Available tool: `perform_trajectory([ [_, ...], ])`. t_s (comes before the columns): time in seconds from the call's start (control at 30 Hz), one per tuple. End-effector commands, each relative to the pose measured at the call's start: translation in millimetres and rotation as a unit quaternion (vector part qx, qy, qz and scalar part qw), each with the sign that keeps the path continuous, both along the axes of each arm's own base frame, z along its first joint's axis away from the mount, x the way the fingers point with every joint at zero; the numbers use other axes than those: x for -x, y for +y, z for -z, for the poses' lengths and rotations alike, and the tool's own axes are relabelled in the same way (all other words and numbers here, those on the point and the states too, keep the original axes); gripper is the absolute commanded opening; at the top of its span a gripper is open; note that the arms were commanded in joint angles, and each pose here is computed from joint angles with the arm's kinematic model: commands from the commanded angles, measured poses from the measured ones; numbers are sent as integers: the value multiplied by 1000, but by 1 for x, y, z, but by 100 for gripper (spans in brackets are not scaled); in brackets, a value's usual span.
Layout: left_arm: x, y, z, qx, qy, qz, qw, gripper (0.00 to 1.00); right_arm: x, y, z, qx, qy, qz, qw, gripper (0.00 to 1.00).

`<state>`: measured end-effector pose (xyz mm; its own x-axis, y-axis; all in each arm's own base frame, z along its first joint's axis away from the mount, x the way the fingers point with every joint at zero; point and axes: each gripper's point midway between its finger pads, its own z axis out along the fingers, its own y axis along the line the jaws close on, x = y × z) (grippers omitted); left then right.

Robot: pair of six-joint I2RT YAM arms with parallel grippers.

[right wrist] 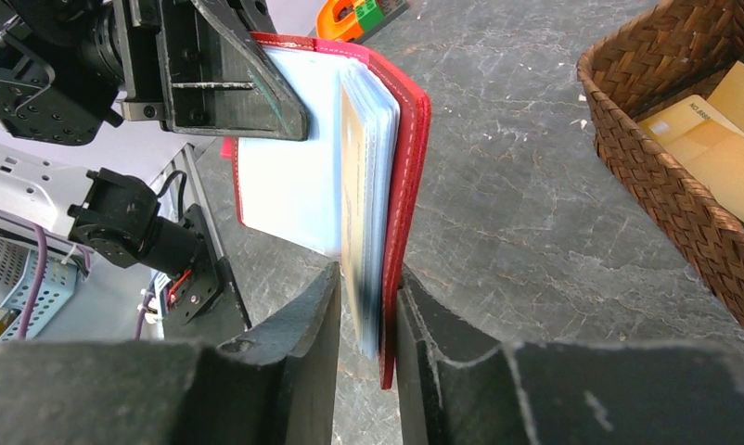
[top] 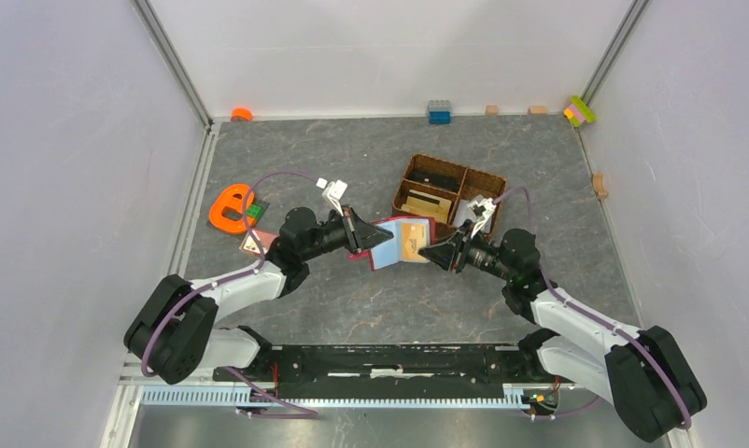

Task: Take the credit cards out of the card holder
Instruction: Remove the credit card from the card holder.

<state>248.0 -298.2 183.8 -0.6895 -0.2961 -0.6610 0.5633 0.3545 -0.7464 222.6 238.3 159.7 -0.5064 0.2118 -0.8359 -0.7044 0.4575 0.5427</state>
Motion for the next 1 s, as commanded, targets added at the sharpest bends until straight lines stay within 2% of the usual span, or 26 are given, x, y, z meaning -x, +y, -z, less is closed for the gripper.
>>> perform_trajectory([
  [0.0, -5, 3, -16, 6, -41, -12, 999, 2, 2, 4, -14, -23, -22, -17, 999, 28],
  [0.13, -4, 2, -16, 10, -39, -7, 999, 2, 5, 8, -14, -30, -17, -32, 999, 26],
  [0.27, -2, 1, -18, 14, -40, -4, 999, 2, 7, 10, -13, -35, -10, -42, 998, 32],
  [0.57, 4, -2, -24, 31, -41, 17, 999, 2, 7, 11, -8, -33, 0, -45, 998, 33],
  [0.7, 6, -4, -24, 38, -36, 25, 998, 2, 10, 13, -10, -40, 2, -53, 998, 24],
  [0.83, 4, -2, -23, 32, -35, 13, 999, 3, 10, 12, -11, -39, -3, -54, 998, 1],
  [0.97, -11, 13, -8, -12, -16, -50, 999, 23, 8, 10, -9, -32, -7, -43, 999, 0],
])
